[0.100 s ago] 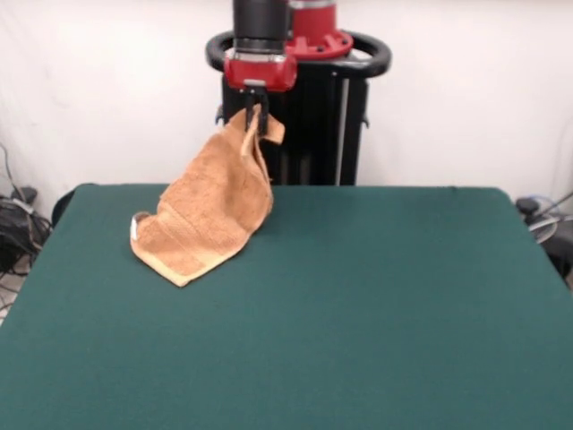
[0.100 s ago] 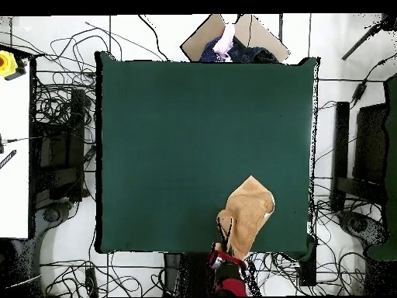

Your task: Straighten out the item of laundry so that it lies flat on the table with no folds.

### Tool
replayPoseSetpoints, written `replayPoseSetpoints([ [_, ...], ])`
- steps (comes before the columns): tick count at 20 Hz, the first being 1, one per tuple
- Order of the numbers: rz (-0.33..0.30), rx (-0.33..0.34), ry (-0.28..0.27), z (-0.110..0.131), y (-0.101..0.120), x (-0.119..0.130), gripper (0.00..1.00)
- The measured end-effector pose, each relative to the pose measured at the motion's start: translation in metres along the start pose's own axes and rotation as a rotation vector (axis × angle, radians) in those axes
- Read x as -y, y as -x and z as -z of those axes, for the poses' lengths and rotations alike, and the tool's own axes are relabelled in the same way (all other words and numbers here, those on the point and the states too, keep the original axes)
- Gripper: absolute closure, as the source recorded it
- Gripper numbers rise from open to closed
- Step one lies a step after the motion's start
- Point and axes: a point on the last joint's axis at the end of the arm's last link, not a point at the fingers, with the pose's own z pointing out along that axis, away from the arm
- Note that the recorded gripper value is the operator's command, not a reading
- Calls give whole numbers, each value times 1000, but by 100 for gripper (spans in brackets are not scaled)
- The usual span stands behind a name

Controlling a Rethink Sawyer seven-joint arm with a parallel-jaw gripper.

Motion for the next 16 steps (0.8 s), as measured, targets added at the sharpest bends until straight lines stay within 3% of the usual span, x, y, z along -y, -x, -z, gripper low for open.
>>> replayPoseSetpoints([
  [2, -66, 10, 1, 0, -2, 5, 100],
  [3, -147, 14, -6, 2, -5, 14, 100],
  [6, -212, 2, -23, 8, -8, 25, 100],
  [10, -256, -26, -55, 20, -7, 36, 100],
  [16, -297, -131, -134, 41, 4, 54, 100],
])
